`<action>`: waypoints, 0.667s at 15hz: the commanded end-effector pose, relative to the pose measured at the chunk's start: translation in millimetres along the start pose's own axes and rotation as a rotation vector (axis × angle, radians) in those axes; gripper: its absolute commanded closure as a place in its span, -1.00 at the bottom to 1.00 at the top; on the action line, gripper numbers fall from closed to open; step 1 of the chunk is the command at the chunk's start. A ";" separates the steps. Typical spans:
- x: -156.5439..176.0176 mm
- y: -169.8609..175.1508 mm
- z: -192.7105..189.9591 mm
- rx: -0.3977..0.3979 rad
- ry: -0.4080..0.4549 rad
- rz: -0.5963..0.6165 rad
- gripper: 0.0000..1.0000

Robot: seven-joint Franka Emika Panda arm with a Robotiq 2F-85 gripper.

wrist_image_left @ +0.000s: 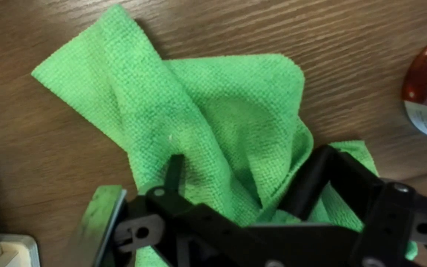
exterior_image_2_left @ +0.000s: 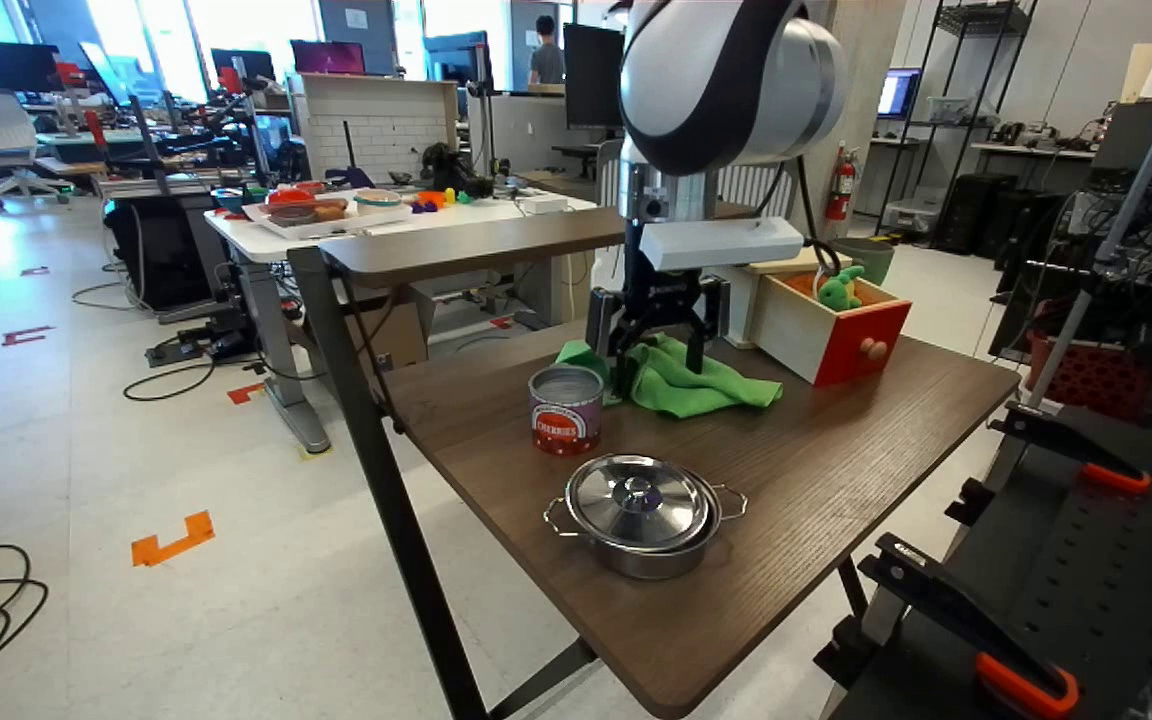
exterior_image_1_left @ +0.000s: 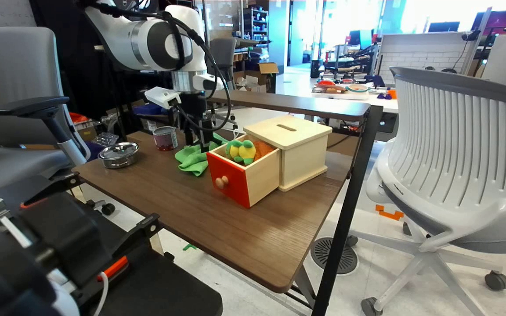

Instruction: Move the green cloth closer to the edge of the table

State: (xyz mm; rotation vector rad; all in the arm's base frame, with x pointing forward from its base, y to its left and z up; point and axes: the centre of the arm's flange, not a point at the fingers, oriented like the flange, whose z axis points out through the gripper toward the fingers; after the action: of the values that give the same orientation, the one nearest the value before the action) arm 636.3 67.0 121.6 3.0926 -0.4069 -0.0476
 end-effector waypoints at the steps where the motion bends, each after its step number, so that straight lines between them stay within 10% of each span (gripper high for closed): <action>1: -3.4 1.4 10.7 -0.013 -0.022 -0.046 -1.00; 10: -74.7 31.7 10.5 -0.056 -0.071 -0.157 -1.00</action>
State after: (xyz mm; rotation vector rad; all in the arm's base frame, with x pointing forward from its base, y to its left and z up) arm 595.4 63.7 106.6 3.0839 -0.2307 -0.1565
